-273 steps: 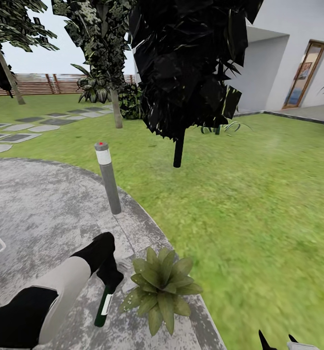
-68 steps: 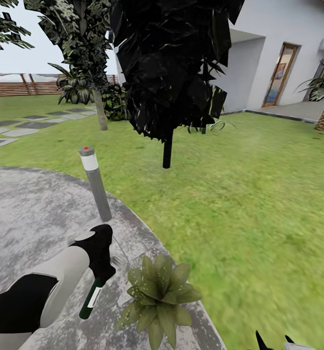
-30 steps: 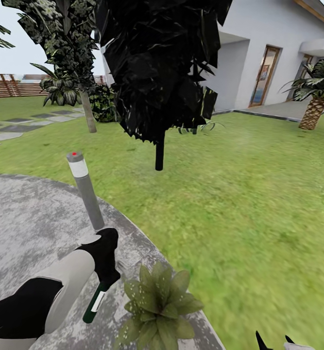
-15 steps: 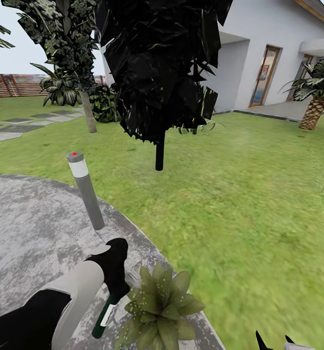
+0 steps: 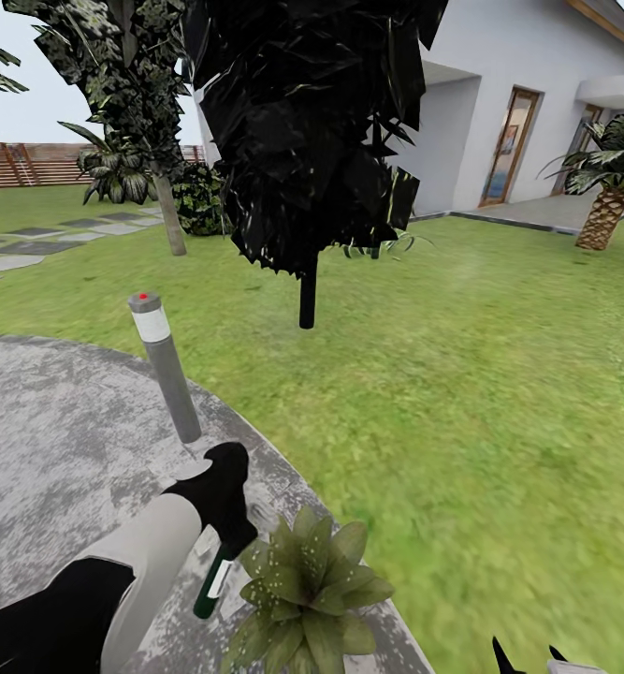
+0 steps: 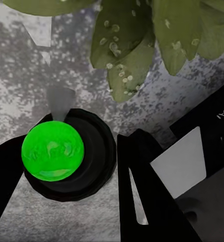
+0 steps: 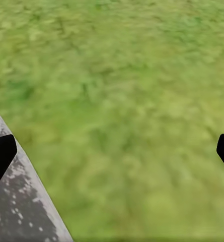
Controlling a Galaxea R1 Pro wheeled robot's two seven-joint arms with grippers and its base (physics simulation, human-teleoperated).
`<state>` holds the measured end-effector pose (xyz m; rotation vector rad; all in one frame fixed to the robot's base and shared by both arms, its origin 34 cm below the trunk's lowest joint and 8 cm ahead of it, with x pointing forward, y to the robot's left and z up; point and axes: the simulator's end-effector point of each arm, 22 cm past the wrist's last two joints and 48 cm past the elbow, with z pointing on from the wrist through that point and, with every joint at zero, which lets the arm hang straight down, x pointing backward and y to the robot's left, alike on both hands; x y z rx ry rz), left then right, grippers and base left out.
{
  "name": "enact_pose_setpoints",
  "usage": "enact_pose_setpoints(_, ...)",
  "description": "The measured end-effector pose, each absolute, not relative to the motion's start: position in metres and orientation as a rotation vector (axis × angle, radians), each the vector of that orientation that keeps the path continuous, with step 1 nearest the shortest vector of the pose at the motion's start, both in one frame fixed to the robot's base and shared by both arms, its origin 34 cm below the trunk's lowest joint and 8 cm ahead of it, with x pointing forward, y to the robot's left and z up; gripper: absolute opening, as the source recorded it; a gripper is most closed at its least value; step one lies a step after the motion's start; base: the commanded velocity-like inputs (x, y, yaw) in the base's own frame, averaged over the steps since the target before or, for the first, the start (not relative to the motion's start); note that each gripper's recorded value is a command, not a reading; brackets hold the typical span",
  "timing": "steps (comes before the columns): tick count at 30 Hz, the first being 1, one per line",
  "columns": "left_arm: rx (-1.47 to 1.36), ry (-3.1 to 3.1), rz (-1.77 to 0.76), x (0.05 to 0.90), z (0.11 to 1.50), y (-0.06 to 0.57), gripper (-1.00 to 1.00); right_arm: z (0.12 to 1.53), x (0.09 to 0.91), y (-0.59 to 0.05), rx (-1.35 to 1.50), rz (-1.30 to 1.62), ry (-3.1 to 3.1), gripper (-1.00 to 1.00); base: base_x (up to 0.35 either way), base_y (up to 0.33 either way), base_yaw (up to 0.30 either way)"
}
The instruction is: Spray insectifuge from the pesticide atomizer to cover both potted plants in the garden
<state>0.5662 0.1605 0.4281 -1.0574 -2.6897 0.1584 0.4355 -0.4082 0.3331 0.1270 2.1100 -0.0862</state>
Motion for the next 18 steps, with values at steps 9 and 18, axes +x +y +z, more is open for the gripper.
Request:
enact_pose_setpoints(9, -1.049, -2.66, 0.161, 0.553, 0.419, 0.165, -1.0, 0.333, 0.435, -0.408, 0.127, -0.086, 2.11, 1.0, 0.0, 0.0, 0.0)
enact_pose_setpoints(18, -1.179, -2.599, 0.222, 0.531, 0.401, 0.155, -1.0, 0.333, 0.435, -0.408, 0.126, -0.086, 2.11, 1.0, 0.0, 0.0, 0.0)
